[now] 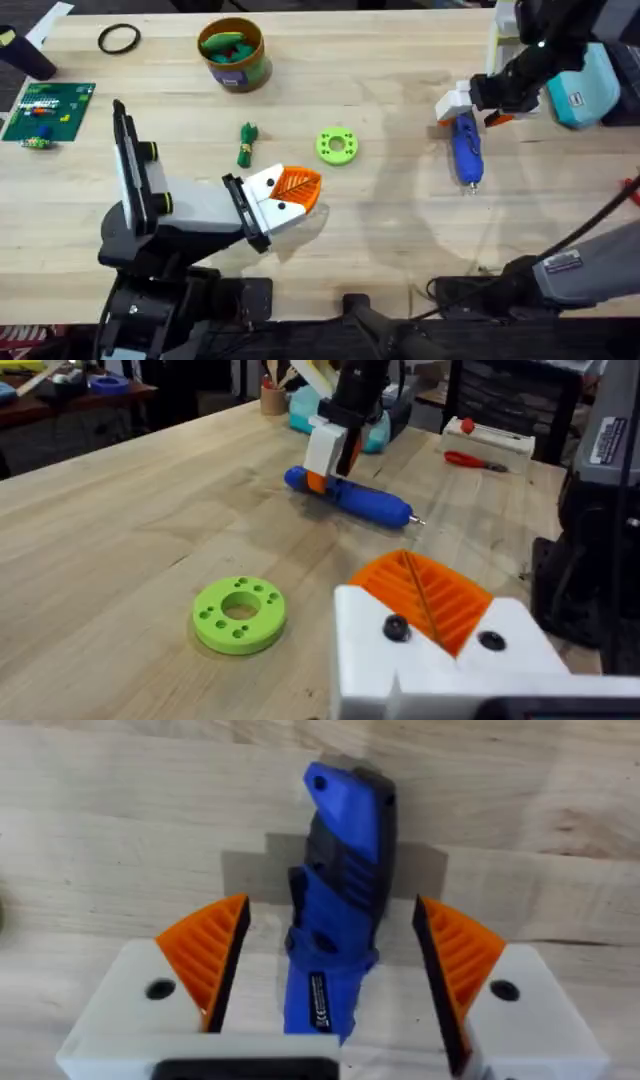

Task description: Pick up the gripper from the table and insert it into the empty holder that is missing its gripper. Then pick up a screw, insert it into the mounting hole, and use the screwdriver to tighten it. Finally, clean up the table by picking up the vegetable and placing it into the bucket.

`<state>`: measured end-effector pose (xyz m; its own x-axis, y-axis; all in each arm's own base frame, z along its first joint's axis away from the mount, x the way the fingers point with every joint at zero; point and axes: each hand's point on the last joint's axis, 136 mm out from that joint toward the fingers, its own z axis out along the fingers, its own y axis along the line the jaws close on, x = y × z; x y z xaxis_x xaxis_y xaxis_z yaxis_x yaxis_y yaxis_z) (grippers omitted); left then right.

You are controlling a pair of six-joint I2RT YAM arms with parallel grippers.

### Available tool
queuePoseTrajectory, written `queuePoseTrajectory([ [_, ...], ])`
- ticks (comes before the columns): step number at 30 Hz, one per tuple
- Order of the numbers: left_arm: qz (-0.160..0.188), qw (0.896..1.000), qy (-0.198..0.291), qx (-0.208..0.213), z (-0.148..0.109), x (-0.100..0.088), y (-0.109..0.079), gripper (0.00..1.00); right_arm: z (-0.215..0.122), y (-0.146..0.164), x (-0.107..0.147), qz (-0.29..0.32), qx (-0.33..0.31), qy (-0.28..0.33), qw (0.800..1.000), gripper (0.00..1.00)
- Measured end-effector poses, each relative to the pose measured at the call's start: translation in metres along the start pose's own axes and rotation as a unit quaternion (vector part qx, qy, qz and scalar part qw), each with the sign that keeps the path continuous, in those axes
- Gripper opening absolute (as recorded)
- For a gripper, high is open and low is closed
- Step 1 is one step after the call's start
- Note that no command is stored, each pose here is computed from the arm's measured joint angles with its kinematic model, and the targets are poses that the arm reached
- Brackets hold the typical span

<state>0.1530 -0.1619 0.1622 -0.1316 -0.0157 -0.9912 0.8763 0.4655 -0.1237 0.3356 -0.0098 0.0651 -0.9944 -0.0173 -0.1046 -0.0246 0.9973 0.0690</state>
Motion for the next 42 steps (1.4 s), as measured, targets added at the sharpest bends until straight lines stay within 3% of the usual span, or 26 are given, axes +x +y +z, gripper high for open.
queuePoseTrajectory([
  [7, 0.0, 1.0, 0.0, 0.0, 0.0, 0.0, 0.0, 0.011, 0.007, 0.007, -0.015, -0.007, 0.001, -0.028, 1.0, 0.998],
  [15, 0.0, 1.0, 0.0, 0.0, 0.0, 0.0, 0.0, 0.011, 0.017, -0.006, -0.006, 0.013, 0.036, -0.018, 0.999, 0.998],
  [28, 0.0, 1.0, 0.0, 0.0, 0.0, 0.0, 0.0, 0.011, 0.027, -0.005, 0.005, 0.016, 0.041, -0.005, 0.999, 0.997],
  [42, 0.0, 1.0, 0.0, 0.0, 0.0, 0.0, 0.0, 0.011, 0.028, -0.005, 0.001, 0.024, 0.041, -0.016, 0.999, 0.974],
])
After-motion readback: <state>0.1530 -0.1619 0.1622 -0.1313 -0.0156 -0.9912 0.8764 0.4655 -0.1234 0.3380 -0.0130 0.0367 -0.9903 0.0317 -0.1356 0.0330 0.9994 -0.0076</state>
